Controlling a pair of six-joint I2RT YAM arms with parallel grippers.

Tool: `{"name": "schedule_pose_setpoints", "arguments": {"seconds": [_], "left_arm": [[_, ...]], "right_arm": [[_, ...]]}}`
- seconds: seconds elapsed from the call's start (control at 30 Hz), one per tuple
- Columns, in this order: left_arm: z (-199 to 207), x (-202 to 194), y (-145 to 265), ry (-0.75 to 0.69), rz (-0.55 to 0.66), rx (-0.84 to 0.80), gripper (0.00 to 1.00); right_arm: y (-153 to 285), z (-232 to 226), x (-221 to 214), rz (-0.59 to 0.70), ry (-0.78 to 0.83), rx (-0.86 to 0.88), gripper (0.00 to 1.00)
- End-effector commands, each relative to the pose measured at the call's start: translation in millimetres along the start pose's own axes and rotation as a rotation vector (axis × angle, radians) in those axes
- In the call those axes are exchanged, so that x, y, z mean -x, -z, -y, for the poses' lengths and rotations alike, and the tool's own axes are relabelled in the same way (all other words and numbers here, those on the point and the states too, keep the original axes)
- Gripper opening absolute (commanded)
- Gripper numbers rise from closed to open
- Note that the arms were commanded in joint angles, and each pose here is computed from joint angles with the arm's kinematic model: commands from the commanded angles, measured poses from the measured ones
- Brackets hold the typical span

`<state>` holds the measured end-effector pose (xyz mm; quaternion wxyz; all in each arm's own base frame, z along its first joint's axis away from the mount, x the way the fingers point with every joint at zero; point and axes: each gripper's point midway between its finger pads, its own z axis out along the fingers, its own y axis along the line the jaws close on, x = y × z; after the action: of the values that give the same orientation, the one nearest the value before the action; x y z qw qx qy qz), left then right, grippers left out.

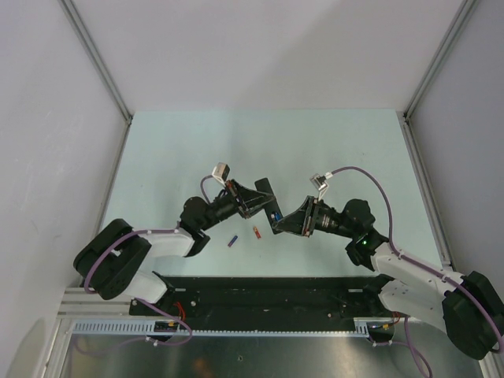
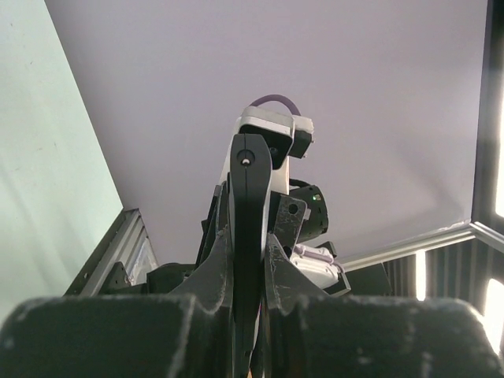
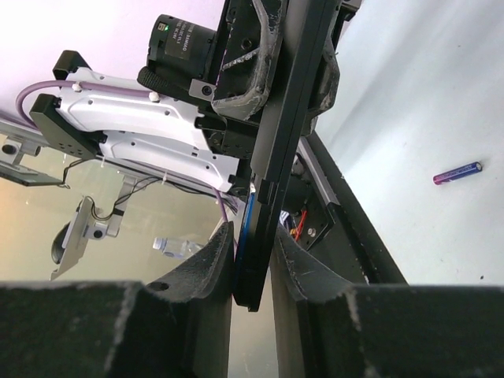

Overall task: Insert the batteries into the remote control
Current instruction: Load the battery into the remote control.

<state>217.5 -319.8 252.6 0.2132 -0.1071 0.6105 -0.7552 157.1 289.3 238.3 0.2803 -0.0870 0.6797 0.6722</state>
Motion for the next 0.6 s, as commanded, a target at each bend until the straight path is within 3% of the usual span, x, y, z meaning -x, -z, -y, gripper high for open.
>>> {"name": "schedule_pose_setpoints", "arguments": {"seconds": [0.0,0.17,0.27,0.57], "left_arm": [[68.2,-29.5,16.8,-0.102,-0.112,-0.281,0.0],[60.6,-28.1,15.3,-0.096,-0.109,-0.262,0.0],[55.7,-27.1,14.4,-0.09,-0.107,-0.249,0.0],[52.8,-26.5,13.7,-0.09,-0.107,-0.242,0.0]], "right_arm": [[-0.5,-5.9,19.2,0.068,0.057,0.003,0.27],[-1.0,-13.6,21.4,0.062,0.063,0.017,0.52],[-0.4,-18.2,23.3,0.064,0.068,0.02,0.59],[1.4,-20.2,19.3,0.033,0.072,0.015,0.58]]}}
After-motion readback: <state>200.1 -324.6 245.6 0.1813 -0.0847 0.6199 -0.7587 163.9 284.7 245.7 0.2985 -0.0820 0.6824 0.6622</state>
